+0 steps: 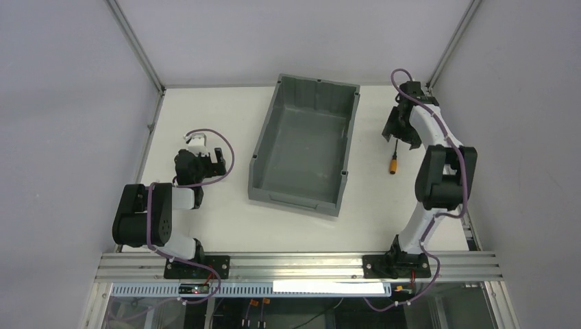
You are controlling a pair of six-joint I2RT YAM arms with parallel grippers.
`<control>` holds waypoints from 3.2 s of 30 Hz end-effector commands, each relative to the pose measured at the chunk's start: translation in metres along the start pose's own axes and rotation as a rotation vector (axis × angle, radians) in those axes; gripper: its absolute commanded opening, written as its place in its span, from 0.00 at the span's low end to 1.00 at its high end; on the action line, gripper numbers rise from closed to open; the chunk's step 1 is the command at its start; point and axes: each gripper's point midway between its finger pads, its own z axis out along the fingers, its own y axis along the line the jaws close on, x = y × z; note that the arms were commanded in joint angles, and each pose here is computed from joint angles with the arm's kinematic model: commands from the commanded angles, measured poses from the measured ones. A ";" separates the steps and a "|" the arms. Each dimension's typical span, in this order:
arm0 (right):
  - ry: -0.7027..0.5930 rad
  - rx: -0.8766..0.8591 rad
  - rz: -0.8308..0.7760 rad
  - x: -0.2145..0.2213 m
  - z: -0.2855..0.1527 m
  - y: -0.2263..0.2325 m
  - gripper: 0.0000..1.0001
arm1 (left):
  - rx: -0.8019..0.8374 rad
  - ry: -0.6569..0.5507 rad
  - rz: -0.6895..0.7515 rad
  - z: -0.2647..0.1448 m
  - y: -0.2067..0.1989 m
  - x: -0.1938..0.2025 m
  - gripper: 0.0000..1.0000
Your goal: Put the screwdriver in the bin
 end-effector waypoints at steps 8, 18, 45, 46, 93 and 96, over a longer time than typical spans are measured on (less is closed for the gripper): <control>0.345 -0.013 -0.072 0.058 0.050 0.006 0.66 | 0.020 -0.047 0.022 0.005 -0.005 -0.015 0.99; 0.401 -0.041 -0.040 0.092 0.073 -0.001 0.32 | 0.019 -0.047 0.022 0.005 -0.005 -0.016 0.99; -0.392 -0.631 -0.031 -0.001 -0.291 0.162 0.00 | 0.021 -0.047 0.022 0.005 -0.005 -0.015 0.99; -0.392 -0.654 -0.046 0.008 -0.291 0.177 0.00 | 0.020 -0.047 0.022 0.005 -0.005 -0.015 0.99; -0.083 -0.525 -0.367 0.075 -0.179 0.273 0.98 | 0.020 -0.048 0.022 0.004 -0.005 -0.016 0.99; -0.206 -0.558 -0.424 0.045 -0.217 0.247 0.99 | 0.020 -0.047 0.022 0.005 -0.005 -0.016 0.99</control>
